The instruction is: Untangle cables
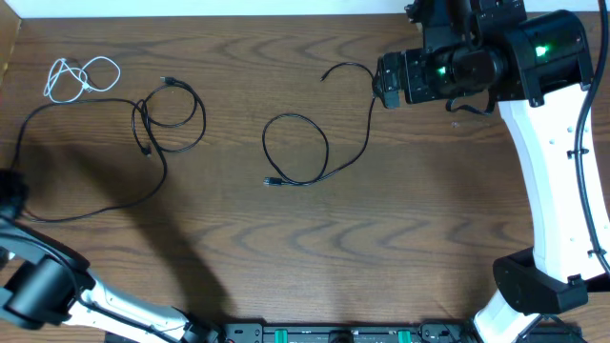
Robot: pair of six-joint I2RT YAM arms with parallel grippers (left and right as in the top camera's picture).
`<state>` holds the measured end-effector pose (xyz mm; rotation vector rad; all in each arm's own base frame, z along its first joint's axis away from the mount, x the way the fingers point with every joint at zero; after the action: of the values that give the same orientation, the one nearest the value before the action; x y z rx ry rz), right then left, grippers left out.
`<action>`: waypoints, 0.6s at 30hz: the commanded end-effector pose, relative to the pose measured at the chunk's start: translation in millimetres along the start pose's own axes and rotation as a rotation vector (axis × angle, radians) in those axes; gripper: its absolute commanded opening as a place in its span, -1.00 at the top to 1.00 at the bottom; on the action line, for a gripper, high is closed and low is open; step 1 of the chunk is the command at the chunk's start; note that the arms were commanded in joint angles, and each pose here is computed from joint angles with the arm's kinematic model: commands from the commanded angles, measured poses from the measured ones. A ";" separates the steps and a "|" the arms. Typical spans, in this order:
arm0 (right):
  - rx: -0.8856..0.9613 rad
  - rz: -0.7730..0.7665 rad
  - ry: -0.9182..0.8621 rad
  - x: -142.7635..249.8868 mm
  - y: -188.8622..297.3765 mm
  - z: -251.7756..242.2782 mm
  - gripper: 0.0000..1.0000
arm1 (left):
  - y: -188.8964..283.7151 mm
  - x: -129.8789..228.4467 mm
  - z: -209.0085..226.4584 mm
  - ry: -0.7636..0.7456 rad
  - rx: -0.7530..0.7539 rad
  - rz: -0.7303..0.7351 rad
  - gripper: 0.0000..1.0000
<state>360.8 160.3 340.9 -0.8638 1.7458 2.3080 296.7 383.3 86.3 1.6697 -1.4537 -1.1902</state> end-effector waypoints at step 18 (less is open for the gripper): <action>-0.008 -0.010 0.001 -2.4 0.2 2.3 -0.98 | 3.2 162.4 -15.3 0.138 -0.271 0.271 -0.63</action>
<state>362.6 160.9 342.0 -0.8580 1.7340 2.3033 320.0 238.1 83.0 1.3375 -1.5068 -1.0540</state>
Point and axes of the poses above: each gripper's point midway between its finger pads, its own y axis back along the fingers, its own z axis along the line the jaws close on, x = y × z, the point moved 1 cm from there along y, back along the fingers, and after that the axes turned 7 degrees about y, right-handed, at the moved point
